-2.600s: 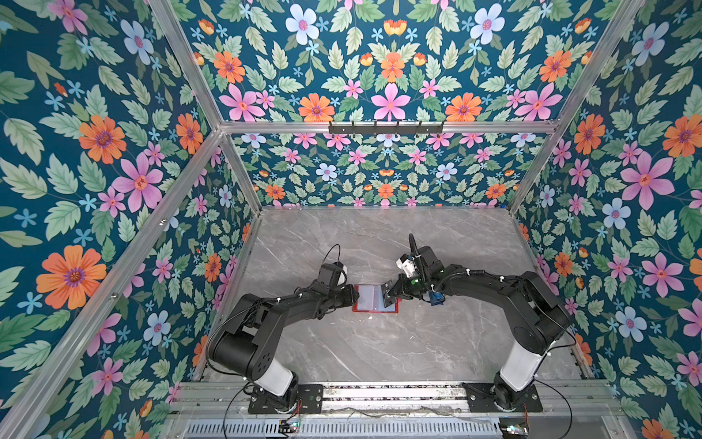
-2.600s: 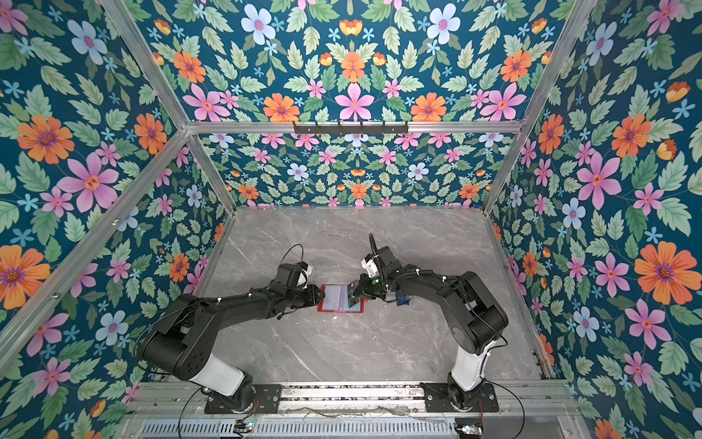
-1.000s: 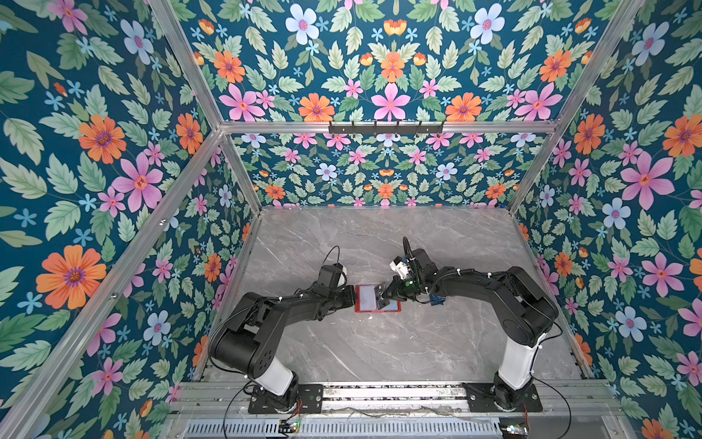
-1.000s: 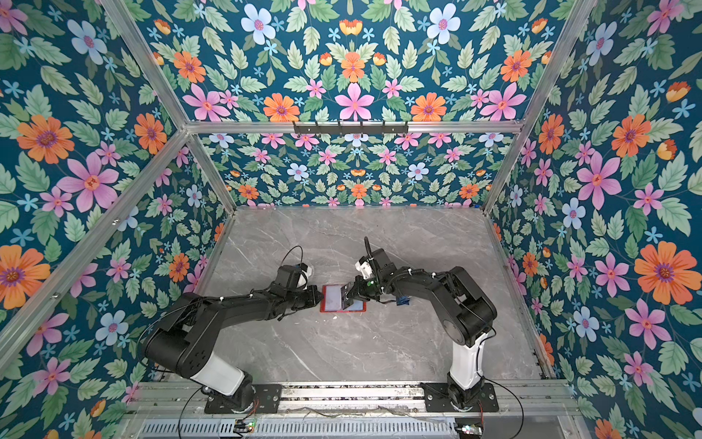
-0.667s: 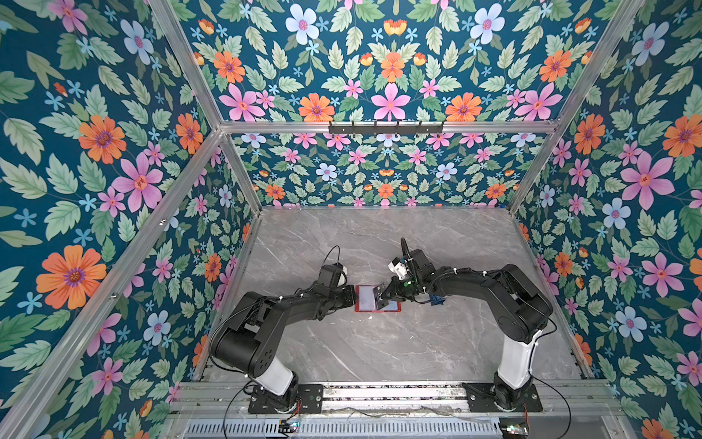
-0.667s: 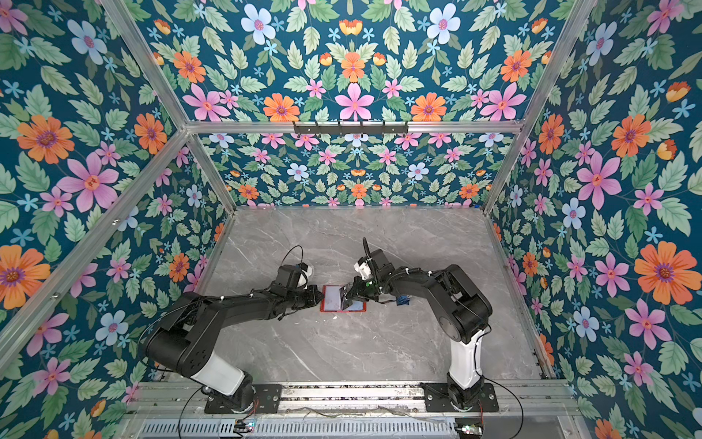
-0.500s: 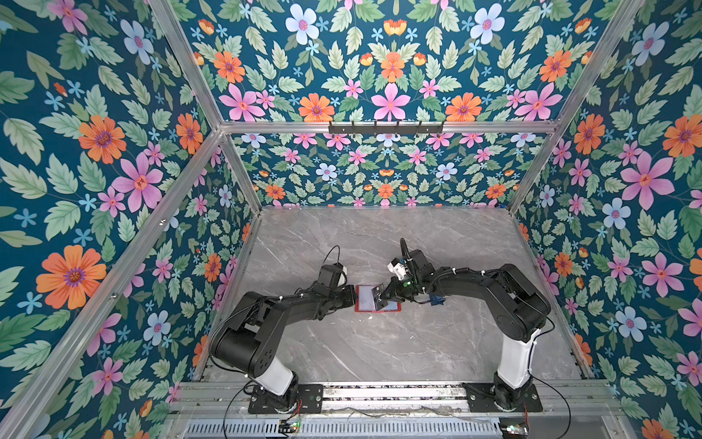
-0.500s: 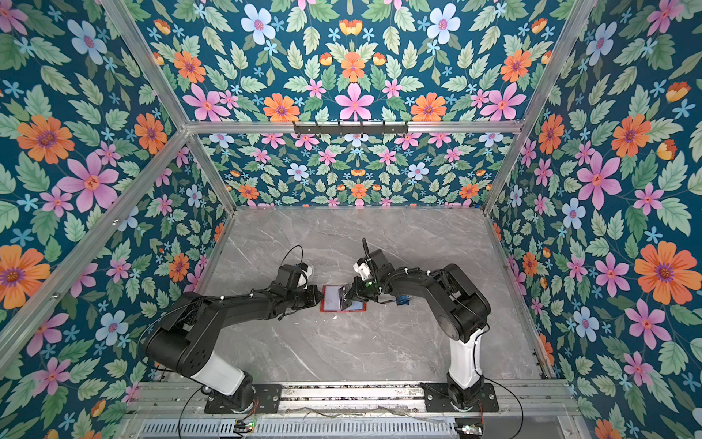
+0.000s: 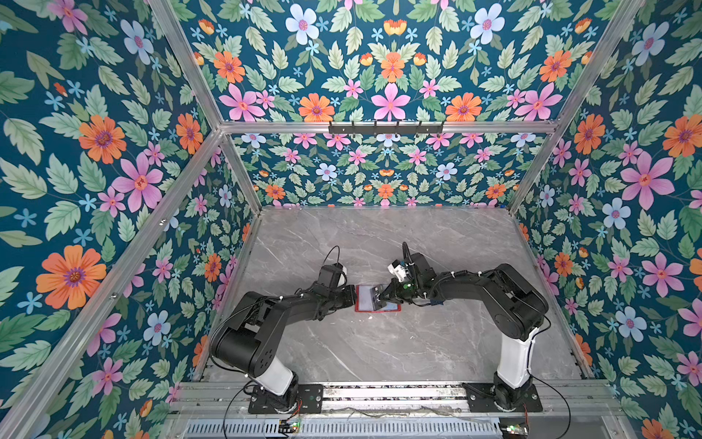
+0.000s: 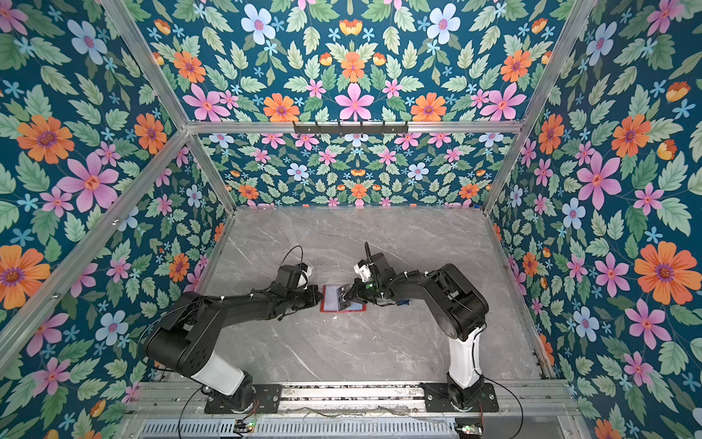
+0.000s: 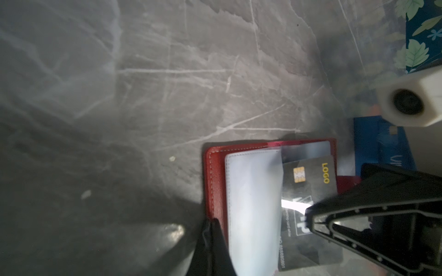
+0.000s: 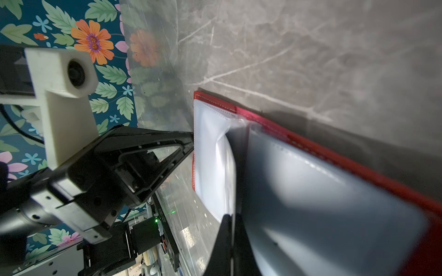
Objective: Insert credit cards into a card holder
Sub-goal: Insert the credit card into the card slot.
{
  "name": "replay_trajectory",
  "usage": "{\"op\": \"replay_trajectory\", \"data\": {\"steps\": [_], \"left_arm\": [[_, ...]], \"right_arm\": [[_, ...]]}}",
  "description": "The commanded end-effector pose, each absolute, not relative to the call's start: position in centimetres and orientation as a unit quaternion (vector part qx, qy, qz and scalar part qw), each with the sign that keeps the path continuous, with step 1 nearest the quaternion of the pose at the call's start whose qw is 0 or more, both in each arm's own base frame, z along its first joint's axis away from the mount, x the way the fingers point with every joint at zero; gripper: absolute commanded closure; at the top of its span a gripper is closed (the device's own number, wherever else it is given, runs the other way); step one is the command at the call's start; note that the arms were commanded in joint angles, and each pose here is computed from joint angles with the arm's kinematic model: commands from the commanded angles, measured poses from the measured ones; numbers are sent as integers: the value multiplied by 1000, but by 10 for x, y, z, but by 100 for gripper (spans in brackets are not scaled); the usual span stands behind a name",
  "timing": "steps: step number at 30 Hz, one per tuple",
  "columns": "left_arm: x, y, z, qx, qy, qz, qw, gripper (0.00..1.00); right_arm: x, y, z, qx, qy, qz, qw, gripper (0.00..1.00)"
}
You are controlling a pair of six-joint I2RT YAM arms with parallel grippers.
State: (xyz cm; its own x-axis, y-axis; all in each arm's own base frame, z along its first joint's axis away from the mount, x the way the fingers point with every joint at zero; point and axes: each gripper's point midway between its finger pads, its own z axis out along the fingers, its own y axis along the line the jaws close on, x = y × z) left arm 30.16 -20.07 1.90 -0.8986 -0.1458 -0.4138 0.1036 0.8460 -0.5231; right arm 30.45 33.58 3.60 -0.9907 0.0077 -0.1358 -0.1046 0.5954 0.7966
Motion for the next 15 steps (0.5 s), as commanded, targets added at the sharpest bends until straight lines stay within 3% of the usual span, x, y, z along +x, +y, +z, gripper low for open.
{"op": "replay_trajectory", "data": {"steps": [1, 15], "left_arm": [[286, -187, 0, -23, 951, -243, 188, 100], [283, -187, 1, -22, 951, -243, 188, 100]], "right_arm": [[311, 332, 30, -4, 896, 437, 75, 100], [314, 326, 23, 23, 897, 433, 89, 100]]}}
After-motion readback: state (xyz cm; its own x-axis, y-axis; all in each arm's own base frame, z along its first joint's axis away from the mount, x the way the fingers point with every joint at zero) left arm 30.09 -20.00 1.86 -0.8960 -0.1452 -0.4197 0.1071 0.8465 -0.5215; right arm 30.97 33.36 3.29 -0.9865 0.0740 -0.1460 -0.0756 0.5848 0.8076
